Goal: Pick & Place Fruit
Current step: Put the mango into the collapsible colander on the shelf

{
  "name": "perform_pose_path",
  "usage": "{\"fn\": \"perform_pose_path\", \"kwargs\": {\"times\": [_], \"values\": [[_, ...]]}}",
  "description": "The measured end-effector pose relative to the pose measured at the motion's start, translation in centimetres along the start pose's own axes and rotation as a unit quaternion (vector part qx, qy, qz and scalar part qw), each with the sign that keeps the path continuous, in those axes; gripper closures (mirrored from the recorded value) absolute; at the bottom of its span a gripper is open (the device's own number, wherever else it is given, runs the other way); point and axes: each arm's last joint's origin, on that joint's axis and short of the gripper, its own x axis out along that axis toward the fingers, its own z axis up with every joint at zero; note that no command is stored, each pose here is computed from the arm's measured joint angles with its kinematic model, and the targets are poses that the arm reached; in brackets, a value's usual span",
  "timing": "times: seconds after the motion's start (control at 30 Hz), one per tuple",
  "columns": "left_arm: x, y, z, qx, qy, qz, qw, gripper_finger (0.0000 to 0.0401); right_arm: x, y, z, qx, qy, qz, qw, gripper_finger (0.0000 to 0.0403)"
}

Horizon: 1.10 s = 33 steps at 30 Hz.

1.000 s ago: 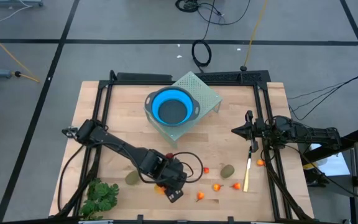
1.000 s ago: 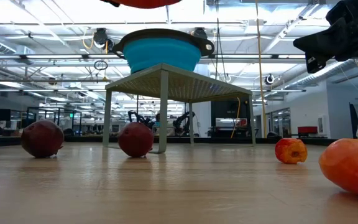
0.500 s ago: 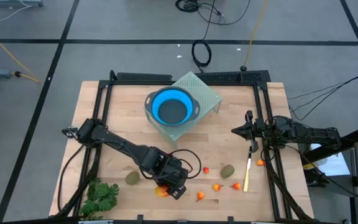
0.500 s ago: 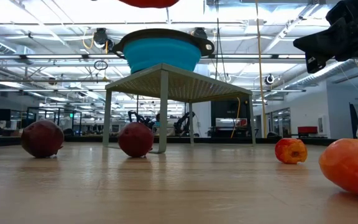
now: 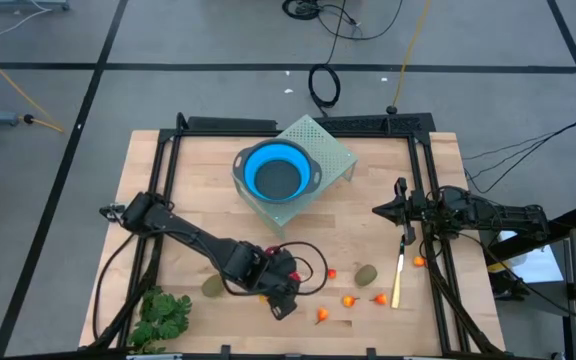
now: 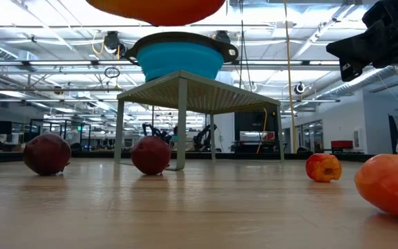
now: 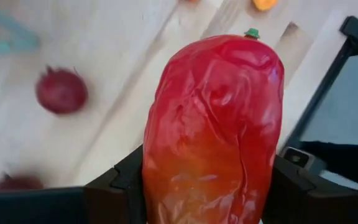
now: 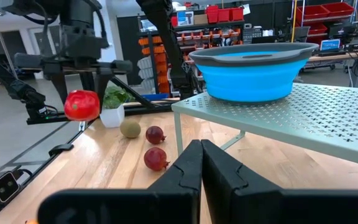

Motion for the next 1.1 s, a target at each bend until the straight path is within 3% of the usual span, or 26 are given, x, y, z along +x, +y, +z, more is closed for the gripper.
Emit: {"fn": "perform_pose_path", "kwargs": {"times": [0.3,0.57,0.9,1.1], "values": [[-0.2,-0.3,-0.4,0.018,-0.08,0.044,0.996,0.018,0.0,0.0,-0.2,0.001,0.01,-0.001,1.0,0.0403],[-1.0,-0.6,0.6,0.031,-0.186,0.067,0.98,0.0193,0.0,0.0,-0.3,0.001,0.014,-0.002,1.0,0.0403],[-5.9,-0.1,0.8,0.075,-0.313,0.103,0.941,0.0192,0.0,0.0,-0.3,0.001,0.017,-0.002,1.0,0.0403],[-9.9,0.8,0.1,0.07,-0.373,0.116,0.918,0.018,0.0,0.0,-0.3,0.001,0.017,-0.002,1.0,0.0403]]}}
